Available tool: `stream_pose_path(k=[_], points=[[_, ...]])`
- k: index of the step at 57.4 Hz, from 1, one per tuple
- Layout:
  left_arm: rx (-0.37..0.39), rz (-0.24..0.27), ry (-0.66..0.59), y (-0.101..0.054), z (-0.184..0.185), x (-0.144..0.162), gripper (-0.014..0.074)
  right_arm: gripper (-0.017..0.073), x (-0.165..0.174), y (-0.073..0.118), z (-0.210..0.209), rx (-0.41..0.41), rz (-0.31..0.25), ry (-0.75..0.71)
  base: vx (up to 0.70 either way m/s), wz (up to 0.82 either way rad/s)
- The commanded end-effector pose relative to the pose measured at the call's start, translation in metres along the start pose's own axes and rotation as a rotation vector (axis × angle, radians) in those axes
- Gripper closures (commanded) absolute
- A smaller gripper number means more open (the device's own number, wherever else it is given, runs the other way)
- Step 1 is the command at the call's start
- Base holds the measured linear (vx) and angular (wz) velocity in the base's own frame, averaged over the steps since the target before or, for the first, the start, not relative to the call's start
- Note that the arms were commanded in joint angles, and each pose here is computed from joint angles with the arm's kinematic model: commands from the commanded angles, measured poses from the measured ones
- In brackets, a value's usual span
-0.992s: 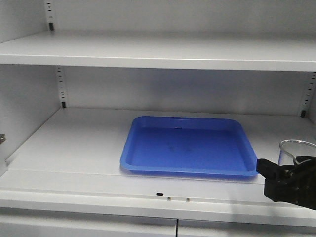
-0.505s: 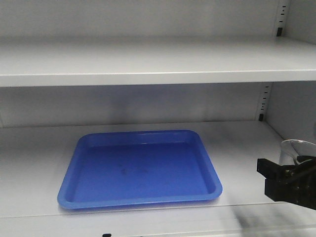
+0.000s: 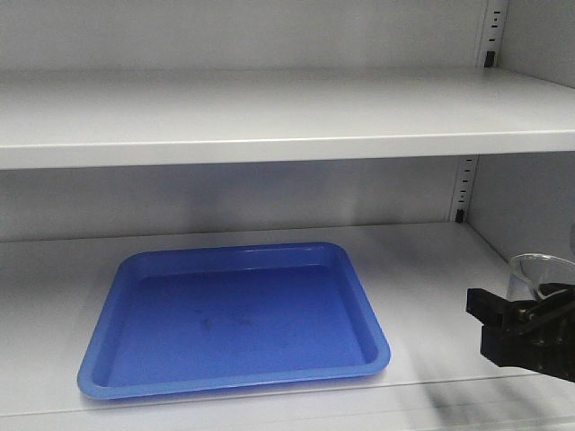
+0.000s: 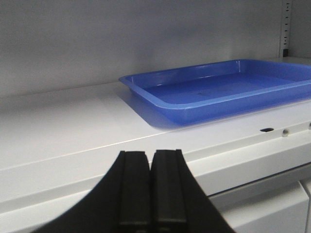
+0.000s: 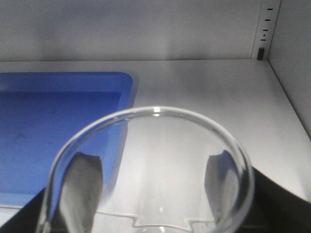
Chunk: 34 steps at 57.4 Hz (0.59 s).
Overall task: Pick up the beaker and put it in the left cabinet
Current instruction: 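Drive up to the open cabinet shelf with the blue tray, then extend the right gripper over the blue tray and lower the beaker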
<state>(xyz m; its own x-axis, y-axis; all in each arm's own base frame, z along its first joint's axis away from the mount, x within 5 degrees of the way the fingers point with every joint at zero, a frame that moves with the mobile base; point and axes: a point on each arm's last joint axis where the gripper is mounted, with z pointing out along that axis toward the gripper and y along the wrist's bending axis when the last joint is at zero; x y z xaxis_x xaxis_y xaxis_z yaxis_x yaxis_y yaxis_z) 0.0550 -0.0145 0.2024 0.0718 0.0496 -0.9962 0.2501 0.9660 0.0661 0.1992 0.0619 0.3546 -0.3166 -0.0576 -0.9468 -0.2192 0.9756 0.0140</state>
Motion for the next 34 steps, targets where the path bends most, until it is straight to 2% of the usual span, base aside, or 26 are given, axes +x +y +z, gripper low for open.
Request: stream_pose_path(k=[1, 21, 27, 34], points=[[-0.004, -0.012, -0.086, 0.000, -0.001, -0.003, 0.0593, 0.0564, -0.018, 0.002, -0.007, -0.031, -0.016, -0.117, -0.01, 0.03], [-0.004, -0.012, -0.086, 0.000, -0.001, -0.003, 0.0593, 0.0564, -0.019, 0.003, -0.006, -0.039, -0.017, -0.128, 0.00, 0.01], [-0.004, -0.012, -0.086, 0.000, -0.001, -0.003, 0.0593, 0.0564, -0.021, 0.009, 0.006, -0.085, -0.024, -0.176, 0.00, 0.00], [-0.004, -0.012, -0.086, 0.000, -0.001, -0.003, 0.0593, 0.0562, -0.020, 0.021, 0.038, -0.180, -0.031, -0.246, 0.00, 0.00]])
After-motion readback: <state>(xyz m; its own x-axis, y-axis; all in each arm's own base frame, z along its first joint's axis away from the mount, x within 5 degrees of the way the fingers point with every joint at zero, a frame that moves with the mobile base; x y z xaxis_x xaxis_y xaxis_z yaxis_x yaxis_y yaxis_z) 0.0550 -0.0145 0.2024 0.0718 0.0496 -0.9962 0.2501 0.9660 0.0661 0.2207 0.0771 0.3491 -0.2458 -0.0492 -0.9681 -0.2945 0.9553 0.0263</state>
